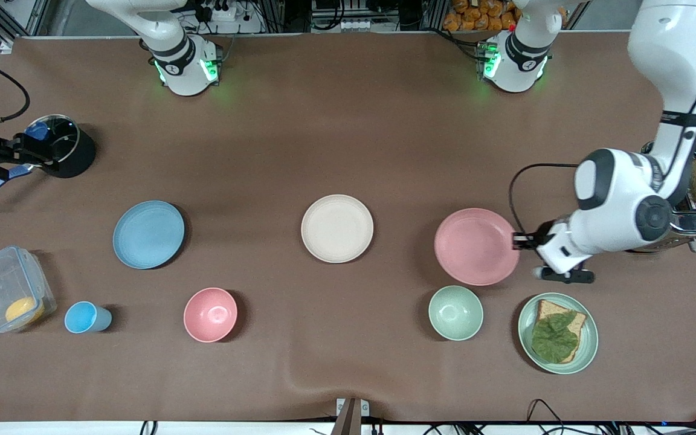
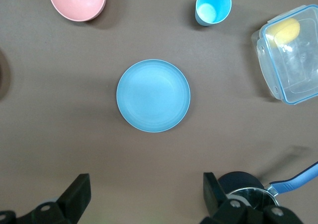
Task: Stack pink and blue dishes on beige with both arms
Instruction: 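Carry the pink plate with the left gripper onto the beige plate, then lower the pink plate onto the beige plate and open the left gripper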
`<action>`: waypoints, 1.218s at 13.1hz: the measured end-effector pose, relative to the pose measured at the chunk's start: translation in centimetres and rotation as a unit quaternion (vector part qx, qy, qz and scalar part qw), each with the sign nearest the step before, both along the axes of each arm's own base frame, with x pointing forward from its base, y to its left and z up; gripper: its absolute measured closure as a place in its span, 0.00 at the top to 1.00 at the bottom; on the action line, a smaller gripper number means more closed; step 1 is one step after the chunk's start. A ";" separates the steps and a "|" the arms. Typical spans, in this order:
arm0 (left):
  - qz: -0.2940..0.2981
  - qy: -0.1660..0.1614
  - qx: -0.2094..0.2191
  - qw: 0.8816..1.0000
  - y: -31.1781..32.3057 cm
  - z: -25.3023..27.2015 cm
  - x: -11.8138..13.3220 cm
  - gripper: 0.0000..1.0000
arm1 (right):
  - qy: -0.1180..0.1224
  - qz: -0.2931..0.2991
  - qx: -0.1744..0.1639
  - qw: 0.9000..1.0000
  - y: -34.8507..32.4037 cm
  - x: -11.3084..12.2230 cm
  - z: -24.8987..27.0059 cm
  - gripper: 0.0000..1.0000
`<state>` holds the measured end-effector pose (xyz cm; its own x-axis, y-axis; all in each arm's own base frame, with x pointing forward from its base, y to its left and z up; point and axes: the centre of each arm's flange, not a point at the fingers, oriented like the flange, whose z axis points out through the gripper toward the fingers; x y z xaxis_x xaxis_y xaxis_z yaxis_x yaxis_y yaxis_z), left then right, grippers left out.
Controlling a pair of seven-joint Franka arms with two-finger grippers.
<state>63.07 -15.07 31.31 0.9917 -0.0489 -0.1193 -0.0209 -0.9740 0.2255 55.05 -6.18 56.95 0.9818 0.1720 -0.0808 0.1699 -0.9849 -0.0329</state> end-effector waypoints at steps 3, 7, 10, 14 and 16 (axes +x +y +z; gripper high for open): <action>0.030 0.019 0.005 0.999 -12.1 0.7 -2.9 0.05 | 0.000 0.000 0.000 1.000 0.0 0.0 0.1 1.00; 0.053 0.038 0.008 0.998 -23.3 -1.8 -7.9 0.05 | 0.000 0.000 0.000 1.000 0.0 0.0 0.2 1.00; 0.058 0.040 0.000 0.998 -25.9 -4.9 -9.1 0.05 | 0.001 -0.001 0.000 1.000 -0.1 -0.1 0.2 1.00; 0.064 0.038 -0.009 0.997 -26.5 -7.6 -9.0 0.05 | 0.002 0.001 0.000 1.000 0.1 0.0 0.2 1.00; 0.061 0.038 -0.012 0.997 -27.2 -8.4 -9.4 0.05 | 0.002 0.003 0.000 1.000 0.3 0.0 0.2 1.00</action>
